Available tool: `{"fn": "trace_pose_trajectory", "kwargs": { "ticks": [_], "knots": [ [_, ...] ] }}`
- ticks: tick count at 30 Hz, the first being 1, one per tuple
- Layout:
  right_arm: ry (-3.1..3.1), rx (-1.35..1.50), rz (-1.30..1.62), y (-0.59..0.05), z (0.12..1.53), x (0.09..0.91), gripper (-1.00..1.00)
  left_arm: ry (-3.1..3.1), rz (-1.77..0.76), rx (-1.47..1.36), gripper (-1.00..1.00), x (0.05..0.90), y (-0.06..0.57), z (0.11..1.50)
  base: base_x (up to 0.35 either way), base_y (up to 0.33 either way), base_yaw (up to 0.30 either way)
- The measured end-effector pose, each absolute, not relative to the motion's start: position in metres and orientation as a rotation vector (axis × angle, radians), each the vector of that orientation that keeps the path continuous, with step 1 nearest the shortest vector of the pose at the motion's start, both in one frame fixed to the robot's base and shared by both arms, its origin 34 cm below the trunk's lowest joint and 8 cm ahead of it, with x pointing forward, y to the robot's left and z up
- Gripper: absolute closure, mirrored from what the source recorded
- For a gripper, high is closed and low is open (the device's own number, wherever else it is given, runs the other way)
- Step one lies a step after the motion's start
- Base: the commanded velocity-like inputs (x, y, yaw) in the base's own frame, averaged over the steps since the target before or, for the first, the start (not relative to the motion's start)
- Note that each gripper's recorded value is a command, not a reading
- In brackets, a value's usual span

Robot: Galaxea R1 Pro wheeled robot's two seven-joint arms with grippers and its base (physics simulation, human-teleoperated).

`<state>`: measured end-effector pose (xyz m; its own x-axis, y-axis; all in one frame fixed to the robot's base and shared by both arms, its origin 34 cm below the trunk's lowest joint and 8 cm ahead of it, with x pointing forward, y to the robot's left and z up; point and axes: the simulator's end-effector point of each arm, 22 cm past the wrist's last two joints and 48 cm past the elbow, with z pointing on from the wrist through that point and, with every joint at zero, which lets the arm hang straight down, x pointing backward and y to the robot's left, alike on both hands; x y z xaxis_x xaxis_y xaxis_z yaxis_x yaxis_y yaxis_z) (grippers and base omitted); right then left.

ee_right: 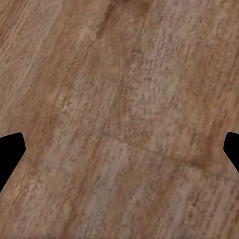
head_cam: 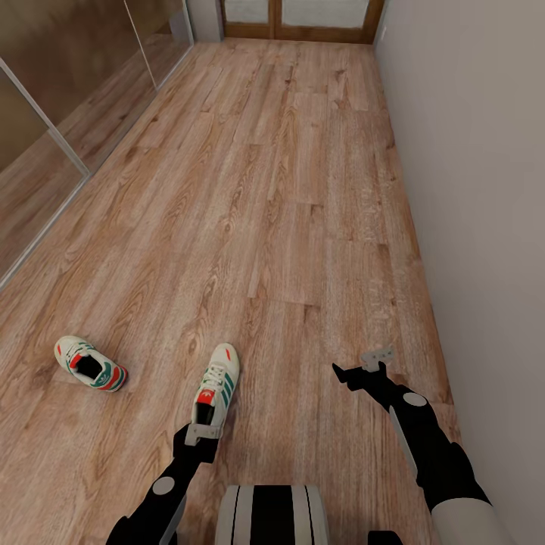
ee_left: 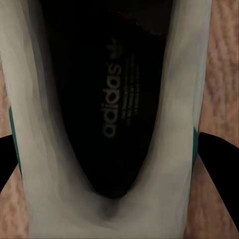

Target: Pick up the two gym shoes and the two sandals from the corridor floor and place them onto the hallstand (shoe rack) in the corridor, making sure they are on the rack and not on the floor. Arrange them so the two gym shoes are next to each other and the two sandals are next to each other.

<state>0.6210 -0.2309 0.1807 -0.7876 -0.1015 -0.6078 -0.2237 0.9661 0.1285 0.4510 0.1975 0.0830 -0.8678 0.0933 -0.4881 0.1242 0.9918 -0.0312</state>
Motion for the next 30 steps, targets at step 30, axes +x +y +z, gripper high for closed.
{"fn": "trace_pose_trajectory", "kwargs": {
  "ticks": [30],
  "knots": [
    [2.407,-0.234,0.243,-0.231,0.223,0.642,-1.00,2.546,-0.075,0.155,1.00,0.485,0.198,0.115,0.000,0.000,0.000]
  ]
}}
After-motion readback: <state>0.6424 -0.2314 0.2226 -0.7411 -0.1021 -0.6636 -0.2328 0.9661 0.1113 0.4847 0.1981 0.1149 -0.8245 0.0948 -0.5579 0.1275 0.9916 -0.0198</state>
